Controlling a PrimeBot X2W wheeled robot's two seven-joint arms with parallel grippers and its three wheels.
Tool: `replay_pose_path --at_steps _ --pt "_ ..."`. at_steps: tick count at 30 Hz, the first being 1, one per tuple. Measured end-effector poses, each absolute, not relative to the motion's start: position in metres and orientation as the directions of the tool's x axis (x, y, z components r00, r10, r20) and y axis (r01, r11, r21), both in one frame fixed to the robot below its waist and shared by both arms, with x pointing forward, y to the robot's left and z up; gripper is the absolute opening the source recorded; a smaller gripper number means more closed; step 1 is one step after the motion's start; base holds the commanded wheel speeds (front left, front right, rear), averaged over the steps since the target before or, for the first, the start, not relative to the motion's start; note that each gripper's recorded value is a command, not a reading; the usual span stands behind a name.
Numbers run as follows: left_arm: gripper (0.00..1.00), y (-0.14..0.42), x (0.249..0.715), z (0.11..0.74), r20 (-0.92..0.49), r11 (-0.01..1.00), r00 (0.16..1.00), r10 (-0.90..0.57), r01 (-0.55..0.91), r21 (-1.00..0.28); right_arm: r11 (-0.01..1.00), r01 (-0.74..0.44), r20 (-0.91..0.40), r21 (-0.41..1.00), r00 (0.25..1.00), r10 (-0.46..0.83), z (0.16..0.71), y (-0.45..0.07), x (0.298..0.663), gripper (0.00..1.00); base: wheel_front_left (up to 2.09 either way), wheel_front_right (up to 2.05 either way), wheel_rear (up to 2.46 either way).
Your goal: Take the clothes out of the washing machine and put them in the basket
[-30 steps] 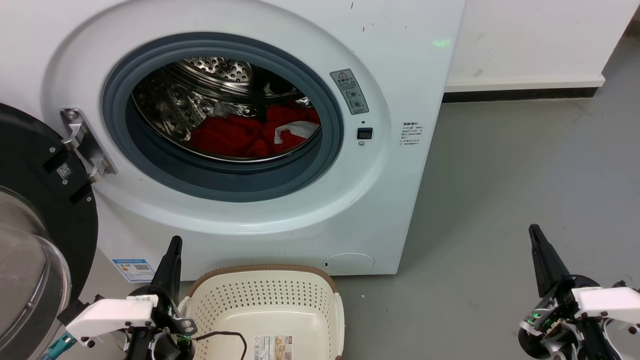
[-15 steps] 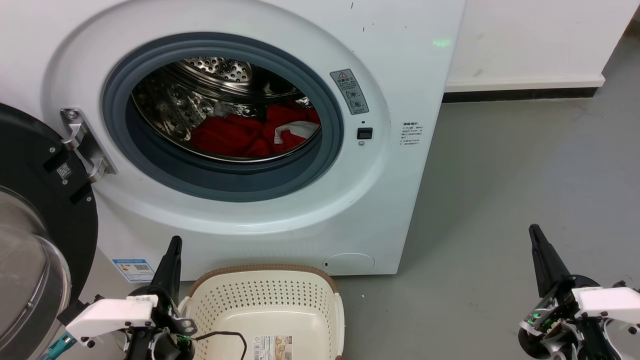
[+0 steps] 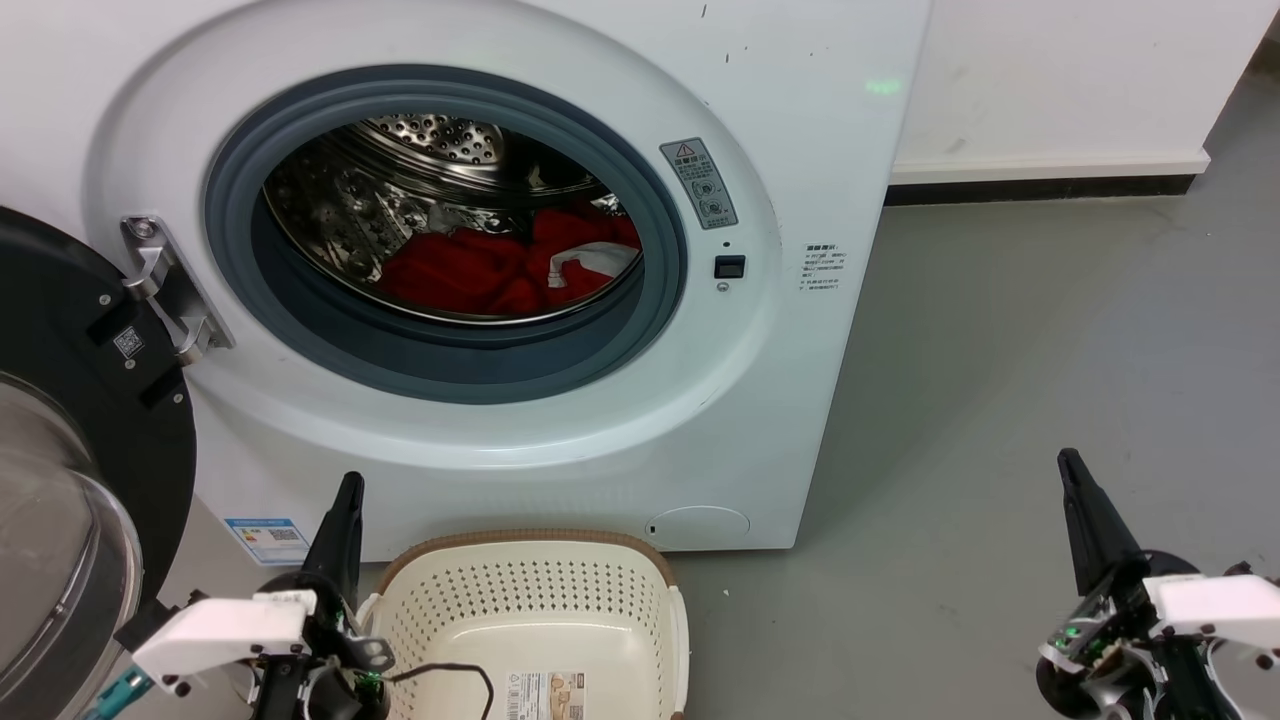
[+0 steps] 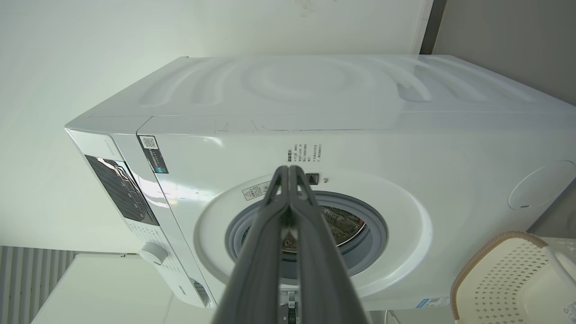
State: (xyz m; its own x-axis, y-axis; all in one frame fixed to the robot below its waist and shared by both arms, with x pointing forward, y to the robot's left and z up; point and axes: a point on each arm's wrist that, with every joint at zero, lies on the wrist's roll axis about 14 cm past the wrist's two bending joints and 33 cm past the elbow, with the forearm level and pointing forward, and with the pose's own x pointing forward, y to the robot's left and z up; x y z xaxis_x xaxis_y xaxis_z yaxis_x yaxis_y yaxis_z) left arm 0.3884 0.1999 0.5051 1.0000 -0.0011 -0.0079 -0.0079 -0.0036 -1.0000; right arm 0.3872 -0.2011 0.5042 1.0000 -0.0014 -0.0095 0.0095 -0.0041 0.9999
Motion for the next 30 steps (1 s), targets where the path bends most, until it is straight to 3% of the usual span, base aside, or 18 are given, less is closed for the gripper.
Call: replay_pose_path --at_steps 1,7,19,30 --pt "1.00 0.200 0.388 0.505 -0.008 -0.004 1.000 -0.001 -0.008 -1.000 -0.004 0.010 -0.010 1.000 1.000 -0.001 0.504 -0.201 0.387 1.00 0.00 0.00 0.00" --pt "1.00 0.199 0.376 0.478 -0.088 -0.011 0.996 0.006 -0.088 -0.996 -0.011 0.083 -0.084 0.996 0.996 -0.012 0.479 -0.202 0.375 1.00 0.00 0.00 0.00" --pt "1.00 0.207 0.373 0.481 -0.082 0.044 0.995 0.057 -0.084 -0.995 0.048 0.083 -0.080 0.995 0.995 -0.067 0.480 -0.211 0.369 1.00 0.00 0.00 0.00" --pt "1.00 0.225 0.370 0.483 -0.073 0.158 0.989 0.130 -0.093 -0.983 0.229 0.093 -0.065 0.969 0.990 -0.129 0.485 -0.227 0.367 1.00 0.00 0.00 0.00"
